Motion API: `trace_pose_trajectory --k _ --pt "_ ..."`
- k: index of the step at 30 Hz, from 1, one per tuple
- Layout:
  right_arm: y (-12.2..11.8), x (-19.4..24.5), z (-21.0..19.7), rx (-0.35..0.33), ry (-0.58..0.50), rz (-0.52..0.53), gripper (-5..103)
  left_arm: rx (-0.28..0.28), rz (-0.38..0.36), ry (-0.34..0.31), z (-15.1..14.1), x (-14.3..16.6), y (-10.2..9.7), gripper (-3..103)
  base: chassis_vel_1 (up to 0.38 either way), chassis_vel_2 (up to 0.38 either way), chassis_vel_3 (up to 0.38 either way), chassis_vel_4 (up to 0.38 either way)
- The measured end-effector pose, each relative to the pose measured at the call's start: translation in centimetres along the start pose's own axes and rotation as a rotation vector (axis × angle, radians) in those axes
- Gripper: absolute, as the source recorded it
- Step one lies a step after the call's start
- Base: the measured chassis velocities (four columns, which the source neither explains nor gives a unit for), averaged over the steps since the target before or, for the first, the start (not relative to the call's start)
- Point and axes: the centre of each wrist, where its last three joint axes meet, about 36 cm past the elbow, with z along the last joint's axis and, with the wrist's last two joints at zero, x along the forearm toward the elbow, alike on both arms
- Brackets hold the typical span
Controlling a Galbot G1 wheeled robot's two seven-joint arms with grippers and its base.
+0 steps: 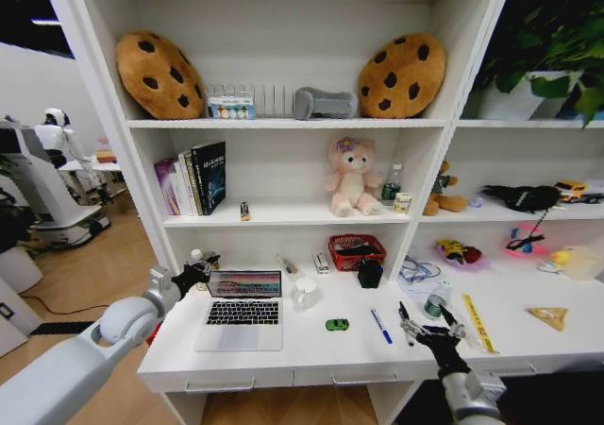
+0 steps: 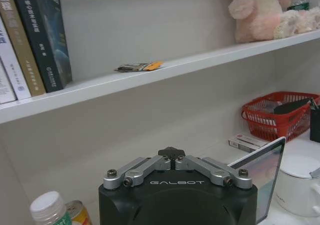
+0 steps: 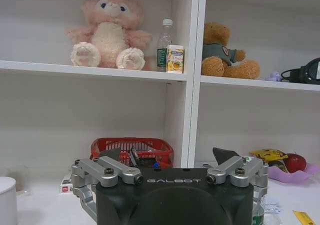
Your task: Organize the objects on the table.
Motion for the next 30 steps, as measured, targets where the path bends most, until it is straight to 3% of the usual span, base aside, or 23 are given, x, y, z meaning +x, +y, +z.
trace_pose_trajectory --k 9,14,30 --pt "-0.3 0.3 0.6 -0.002 0.005 0.022 100 -0.006 0.025 0.002 -0.7 -2.7 -0.4 0 0.0 0.0 0.0 0.0" --pt "-0.5 0.1 1.0 -0.004 0.009 0.032 100 0.007 0.043 0.015 -0.1 -3.6 -1.6 0 0.0 0.0 0.0 0.0" --pt "-0.7 -0.3 1.3 -0.018 0.005 0.046 100 0.012 0.067 0.064 2.2 -1.9 -3.5 0 0.0 0.0 0.0 0.0"
